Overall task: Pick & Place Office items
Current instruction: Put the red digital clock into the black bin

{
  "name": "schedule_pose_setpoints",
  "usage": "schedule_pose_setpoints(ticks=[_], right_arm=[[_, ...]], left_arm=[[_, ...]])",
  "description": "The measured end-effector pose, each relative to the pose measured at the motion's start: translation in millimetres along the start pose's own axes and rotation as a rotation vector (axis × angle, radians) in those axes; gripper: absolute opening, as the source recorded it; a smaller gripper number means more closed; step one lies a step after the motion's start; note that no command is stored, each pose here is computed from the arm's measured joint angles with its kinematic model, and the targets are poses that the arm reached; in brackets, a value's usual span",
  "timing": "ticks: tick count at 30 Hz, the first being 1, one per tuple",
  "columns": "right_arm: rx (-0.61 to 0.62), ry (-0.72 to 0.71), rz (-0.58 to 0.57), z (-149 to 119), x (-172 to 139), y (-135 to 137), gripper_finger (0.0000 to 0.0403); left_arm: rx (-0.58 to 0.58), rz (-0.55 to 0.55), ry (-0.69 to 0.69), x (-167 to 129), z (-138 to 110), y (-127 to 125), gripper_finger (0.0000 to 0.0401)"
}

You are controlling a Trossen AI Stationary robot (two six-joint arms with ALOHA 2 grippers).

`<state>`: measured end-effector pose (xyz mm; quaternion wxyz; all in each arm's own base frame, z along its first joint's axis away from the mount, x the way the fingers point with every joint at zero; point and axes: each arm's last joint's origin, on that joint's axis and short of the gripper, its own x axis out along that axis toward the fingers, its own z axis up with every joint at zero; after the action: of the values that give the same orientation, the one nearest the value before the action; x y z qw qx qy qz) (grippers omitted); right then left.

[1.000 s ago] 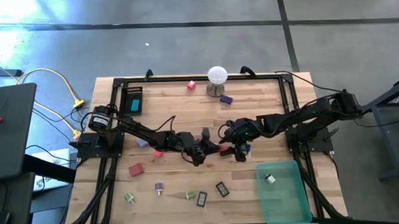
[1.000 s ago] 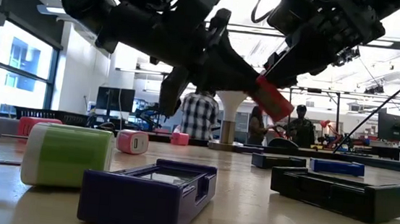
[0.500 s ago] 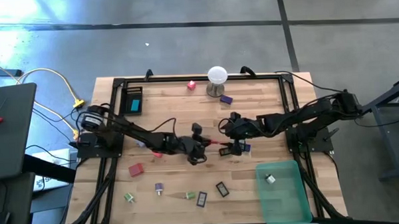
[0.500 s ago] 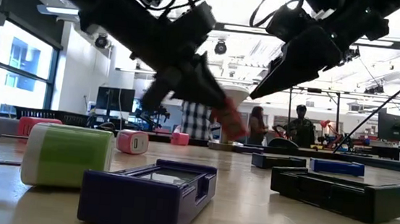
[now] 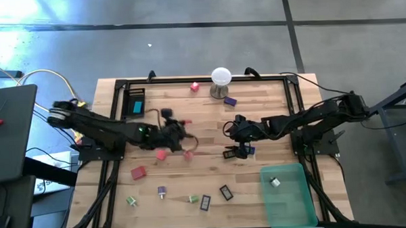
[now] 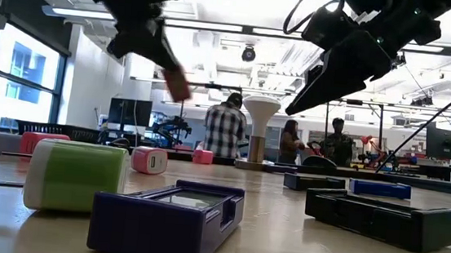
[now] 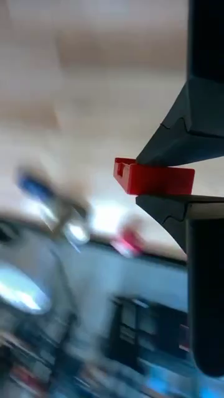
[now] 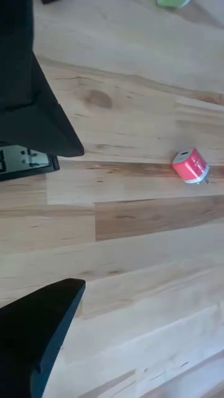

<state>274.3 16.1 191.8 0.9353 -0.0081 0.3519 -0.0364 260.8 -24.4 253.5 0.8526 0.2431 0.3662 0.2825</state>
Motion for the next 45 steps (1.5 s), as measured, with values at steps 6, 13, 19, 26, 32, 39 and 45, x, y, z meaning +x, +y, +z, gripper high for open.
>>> schedule_pose_setpoints(ticks=[6, 13, 19, 26, 32, 39, 45], right_arm=[[0.000, -0.003, 0.000, 0.3, 0.0, -0.1, 0.0327], [-0.001, -0.006, 0.044, 0.6, 0.3, 1.3, 0.0327], [0.000, -0.025, 0.089, -1.7, 1.3, 2.6, 0.0326], [0.008, -0.090, 0.115, -14.5, 5.3, 3.0, 0.0325], [0.025, -0.093, 0.130, -23.1, 6.1, 7.1, 0.0324], [-0.010, -0.098, 0.174, -24.4, 3.8, 21.9, 0.0324], [-0.034, -0.099, 0.200, -25.3, 1.9, 31.2, 0.0325]], left_arm=[[-0.128, 0.129, 0.286, -5.5, -41.7, 45.0, 0.0049], [-0.069, 0.226, 0.622, 9.8, -75.9, 69.8, 0.0049], [0.001, 0.232, 0.715, 18.4, -84.5, 81.8, 0.0049], [0.056, 0.224, 0.789, 25.6, -92.7, 95.5, 0.0049], [-0.070, 0.213, 0.886, 35.6, -108.2, 116.1, 0.0049], [-0.346, 0.196, 0.894, 48.7, -121.4, 136.4, 0.0049], [-0.332, 0.082, 0.902, 49.9, -124.3, 137.4, 0.0049]])
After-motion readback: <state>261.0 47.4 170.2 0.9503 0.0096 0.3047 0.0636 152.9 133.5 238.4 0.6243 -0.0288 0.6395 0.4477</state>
